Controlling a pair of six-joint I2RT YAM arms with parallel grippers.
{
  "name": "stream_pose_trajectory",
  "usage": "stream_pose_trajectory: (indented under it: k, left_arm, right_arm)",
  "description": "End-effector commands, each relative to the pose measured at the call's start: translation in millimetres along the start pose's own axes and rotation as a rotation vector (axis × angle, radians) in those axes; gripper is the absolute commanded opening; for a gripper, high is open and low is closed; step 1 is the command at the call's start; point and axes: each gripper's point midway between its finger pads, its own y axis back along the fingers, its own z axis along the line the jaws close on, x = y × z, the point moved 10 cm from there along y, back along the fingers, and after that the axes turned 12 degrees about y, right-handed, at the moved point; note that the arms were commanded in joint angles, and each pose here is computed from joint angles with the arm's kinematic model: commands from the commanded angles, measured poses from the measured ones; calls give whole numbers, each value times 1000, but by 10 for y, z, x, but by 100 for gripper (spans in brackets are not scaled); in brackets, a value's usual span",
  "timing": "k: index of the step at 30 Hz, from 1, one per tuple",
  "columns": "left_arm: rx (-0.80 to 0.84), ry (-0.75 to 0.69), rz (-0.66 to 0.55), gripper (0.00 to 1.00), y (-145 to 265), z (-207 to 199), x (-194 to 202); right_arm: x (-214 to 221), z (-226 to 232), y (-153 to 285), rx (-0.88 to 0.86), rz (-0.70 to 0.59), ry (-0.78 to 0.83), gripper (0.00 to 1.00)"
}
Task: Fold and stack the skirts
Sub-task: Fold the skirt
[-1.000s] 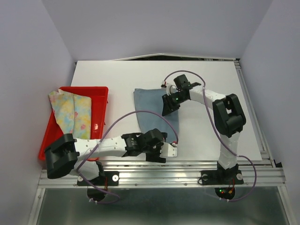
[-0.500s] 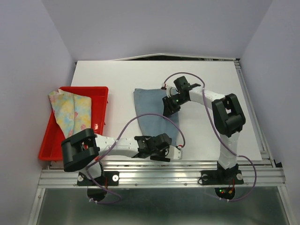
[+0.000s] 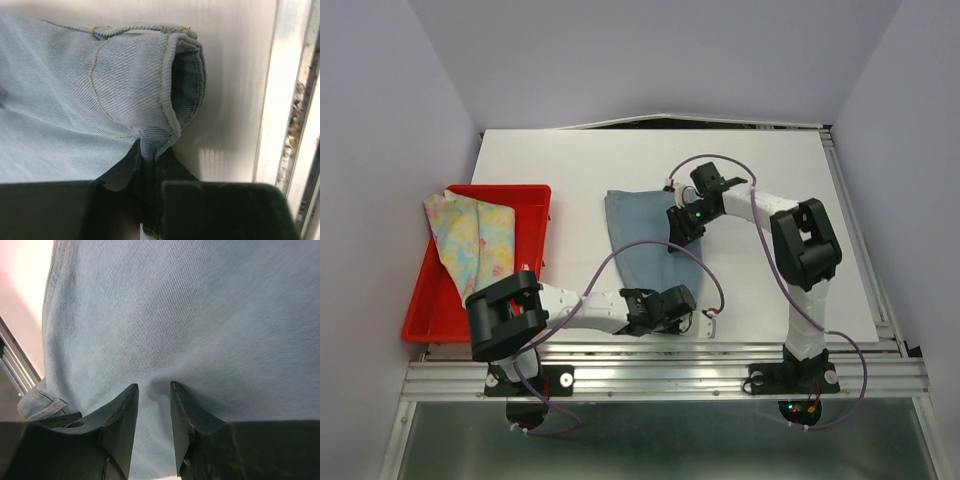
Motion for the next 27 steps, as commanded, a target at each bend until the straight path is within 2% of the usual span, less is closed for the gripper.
stream_pose_trajectory:
  k: [1,2,6,12,14,18,20,27]
  left_arm:
    - [112,29,5,5,223,-17,-118]
    - [138,44,4,0,266,-23,-154]
    - [285,85,-11,0,496,-68,-305]
    - [482,143,-30,0,720,-136,-520]
    - [537,153,-33,0,770,-161,-560]
    - [587,161,-49,0,903,-70,-671]
    - [592,171,-59,0,958,60,-737]
    - [398,165,-75,0,960,608,-845]
  right_arm:
    - [-390,-84,259,72,-106,64,38]
    - [-452,-154,333,105,-127,63,39]
    - [-748,-327,490,159,-200,89,43]
    - [-851,-565,329,188,-183,112,55]
    - [-815,-619,248,171,-171,107,56]
    - [-630,-748,41,149,-110,86,54]
    - [-510,-788,-60,131,-84,69,49]
    - [-316,-683,-122,22,-73,50,33]
